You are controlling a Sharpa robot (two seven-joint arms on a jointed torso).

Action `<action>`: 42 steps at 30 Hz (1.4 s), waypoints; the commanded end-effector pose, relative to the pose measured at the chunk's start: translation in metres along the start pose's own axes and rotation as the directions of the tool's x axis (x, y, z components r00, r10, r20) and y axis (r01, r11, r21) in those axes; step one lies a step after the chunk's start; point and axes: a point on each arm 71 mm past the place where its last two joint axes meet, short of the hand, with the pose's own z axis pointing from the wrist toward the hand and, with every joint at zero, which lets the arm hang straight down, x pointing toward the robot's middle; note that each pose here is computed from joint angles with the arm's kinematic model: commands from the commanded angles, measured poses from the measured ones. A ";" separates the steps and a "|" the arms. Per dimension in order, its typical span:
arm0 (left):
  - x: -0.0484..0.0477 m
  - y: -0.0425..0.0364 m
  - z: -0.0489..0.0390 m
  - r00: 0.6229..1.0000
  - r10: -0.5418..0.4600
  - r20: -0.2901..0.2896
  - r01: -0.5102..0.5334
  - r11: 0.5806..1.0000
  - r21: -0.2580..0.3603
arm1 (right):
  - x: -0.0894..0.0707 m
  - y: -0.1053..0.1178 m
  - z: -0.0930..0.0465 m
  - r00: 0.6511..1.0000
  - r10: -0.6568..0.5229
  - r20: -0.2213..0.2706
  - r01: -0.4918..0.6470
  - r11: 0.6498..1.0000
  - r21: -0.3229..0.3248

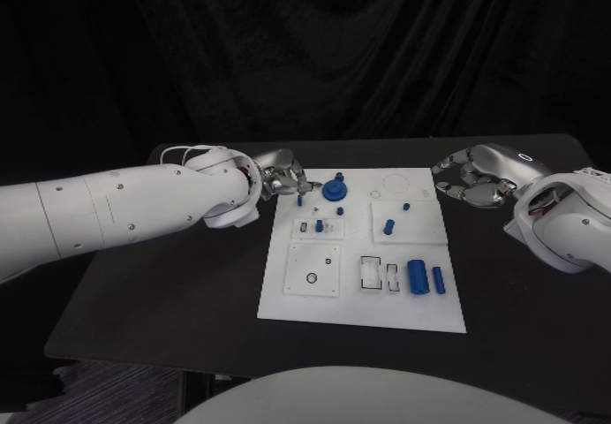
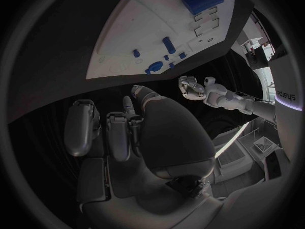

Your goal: Assemble the parts on the task board

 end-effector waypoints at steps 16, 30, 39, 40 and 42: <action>-0.0335 0.0087 0.0219 0.981 0.090 -0.170 -0.115 0.983 -0.142 | 0.002 -0.001 0.002 1.000 -0.004 -0.008 0.004 1.000 0.017; -0.0296 0.0123 0.0399 0.978 0.092 -0.189 -0.126 0.976 -0.176 | 0.002 -0.001 0.001 1.000 -0.004 -0.010 0.004 1.000 0.014; -0.0214 0.0176 0.0447 0.974 0.086 -0.210 -0.127 0.974 -0.190 | 0.002 0.000 0.002 1.000 -0.003 -0.011 0.004 1.000 0.012; -0.0203 0.0183 0.0451 0.973 0.086 -0.213 -0.127 0.973 -0.191 | 0.002 0.000 0.002 1.000 -0.003 -0.011 0.004 1.000 0.012; -0.0176 0.0203 0.0458 0.972 0.083 -0.219 -0.127 0.972 -0.195 | 0.002 0.000 0.001 1.000 -0.004 -0.011 0.004 1.000 0.013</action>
